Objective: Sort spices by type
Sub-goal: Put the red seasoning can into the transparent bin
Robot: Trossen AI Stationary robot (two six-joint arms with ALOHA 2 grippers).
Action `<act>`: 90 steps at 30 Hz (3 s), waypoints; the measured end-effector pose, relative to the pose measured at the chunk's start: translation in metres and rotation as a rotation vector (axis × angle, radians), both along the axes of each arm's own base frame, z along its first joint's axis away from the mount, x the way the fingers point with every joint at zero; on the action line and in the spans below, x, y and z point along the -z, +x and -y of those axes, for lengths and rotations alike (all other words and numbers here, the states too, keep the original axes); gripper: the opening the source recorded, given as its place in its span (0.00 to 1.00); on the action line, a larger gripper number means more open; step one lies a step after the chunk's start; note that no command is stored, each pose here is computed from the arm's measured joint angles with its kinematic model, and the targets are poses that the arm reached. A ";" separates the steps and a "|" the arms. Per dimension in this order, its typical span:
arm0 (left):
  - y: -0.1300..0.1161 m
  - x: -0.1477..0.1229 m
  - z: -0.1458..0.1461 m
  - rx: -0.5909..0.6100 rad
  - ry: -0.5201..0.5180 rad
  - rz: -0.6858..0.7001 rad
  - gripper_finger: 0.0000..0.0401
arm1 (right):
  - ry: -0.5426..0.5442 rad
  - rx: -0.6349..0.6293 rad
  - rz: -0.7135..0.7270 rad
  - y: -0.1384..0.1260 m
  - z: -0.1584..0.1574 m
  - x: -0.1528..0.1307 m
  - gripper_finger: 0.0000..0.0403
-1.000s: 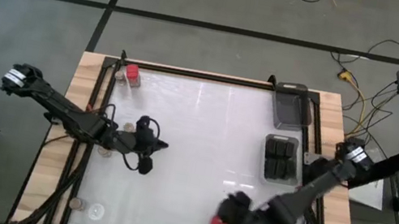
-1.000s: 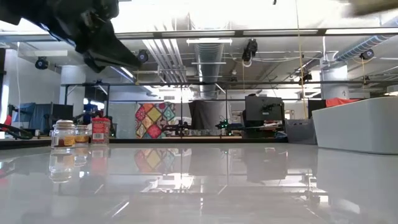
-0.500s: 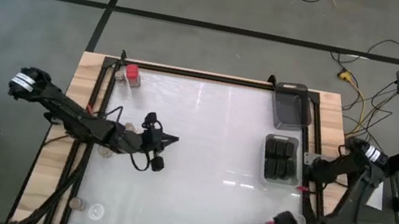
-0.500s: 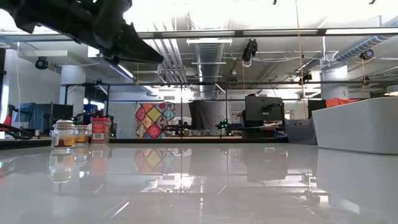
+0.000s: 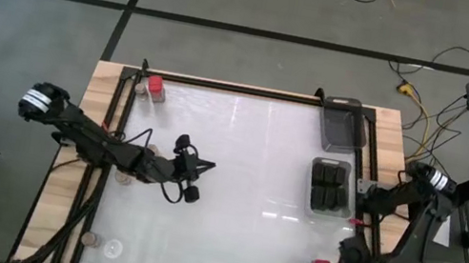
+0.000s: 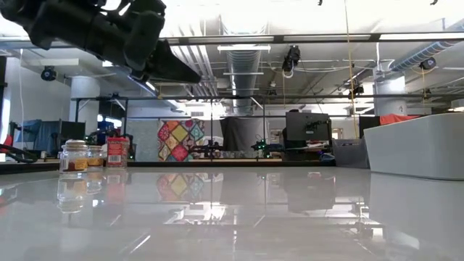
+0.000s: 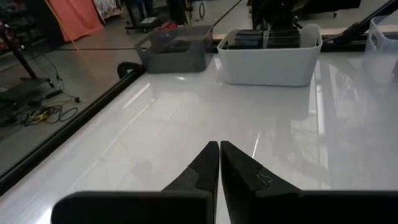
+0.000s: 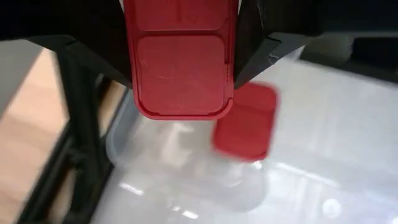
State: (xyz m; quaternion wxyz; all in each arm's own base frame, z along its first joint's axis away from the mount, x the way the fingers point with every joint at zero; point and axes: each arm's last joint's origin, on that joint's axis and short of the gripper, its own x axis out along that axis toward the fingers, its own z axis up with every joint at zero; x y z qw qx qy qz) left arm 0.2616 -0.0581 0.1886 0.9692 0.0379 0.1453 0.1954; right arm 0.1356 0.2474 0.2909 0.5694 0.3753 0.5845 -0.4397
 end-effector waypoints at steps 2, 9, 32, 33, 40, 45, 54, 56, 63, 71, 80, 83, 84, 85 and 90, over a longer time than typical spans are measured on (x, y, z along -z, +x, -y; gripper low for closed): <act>0.001 -0.001 0.000 0.000 -0.001 0.005 0.00 | -0.029 0.007 -0.022 0.000 0.003 0.006 0.55; 0.001 -0.006 0.000 0.002 0.000 0.020 0.00 | -0.072 0.049 -0.044 0.006 0.012 0.034 0.55; 0.001 -0.011 0.000 0.008 0.016 0.011 0.00 | -0.077 0.059 -0.096 0.001 0.019 0.080 0.56; 0.002 -0.012 0.000 0.008 0.017 0.009 0.00 | -0.075 0.058 -0.097 0.001 0.019 0.080 0.56; 0.005 -0.017 0.001 0.009 0.021 -0.007 0.00 | -0.053 0.048 -0.092 0.002 0.017 0.076 0.60; 0.006 -0.019 0.003 0.041 0.008 -0.001 0.00 | -0.041 0.045 -0.086 0.003 0.015 0.072 0.66; 0.005 -0.046 0.006 0.177 0.017 0.036 0.00 | -0.058 0.029 -0.099 0.000 0.019 0.057 0.75; 0.002 -0.050 0.005 0.178 0.020 0.041 0.00 | -0.065 0.033 -0.101 -0.001 0.021 0.055 0.75; -0.005 -0.050 0.002 0.173 0.005 0.038 0.00 | -0.083 0.044 -0.021 0.006 0.028 0.050 0.67; -0.006 -0.044 0.002 0.164 -0.021 0.026 0.00 | -0.040 -0.004 -0.008 0.020 0.033 0.051 0.44; -0.006 -0.043 0.003 0.163 -0.028 0.030 0.00 | -0.035 -0.042 -0.016 0.025 0.038 0.059 0.20; -0.006 -0.043 0.003 0.164 -0.028 0.030 0.00 | -0.041 -0.041 -0.025 0.024 0.039 0.064 0.14; -0.006 -0.043 0.003 0.164 -0.028 0.030 0.00 | -0.042 -0.041 -0.027 0.024 0.040 0.066 0.12; -0.006 -0.043 0.003 0.164 -0.028 0.029 0.00 | -0.038 -0.040 -0.036 0.023 0.040 0.068 0.11; -0.006 -0.043 0.003 0.164 -0.028 0.029 0.00 | -0.011 -0.024 -0.109 0.019 0.042 0.076 0.06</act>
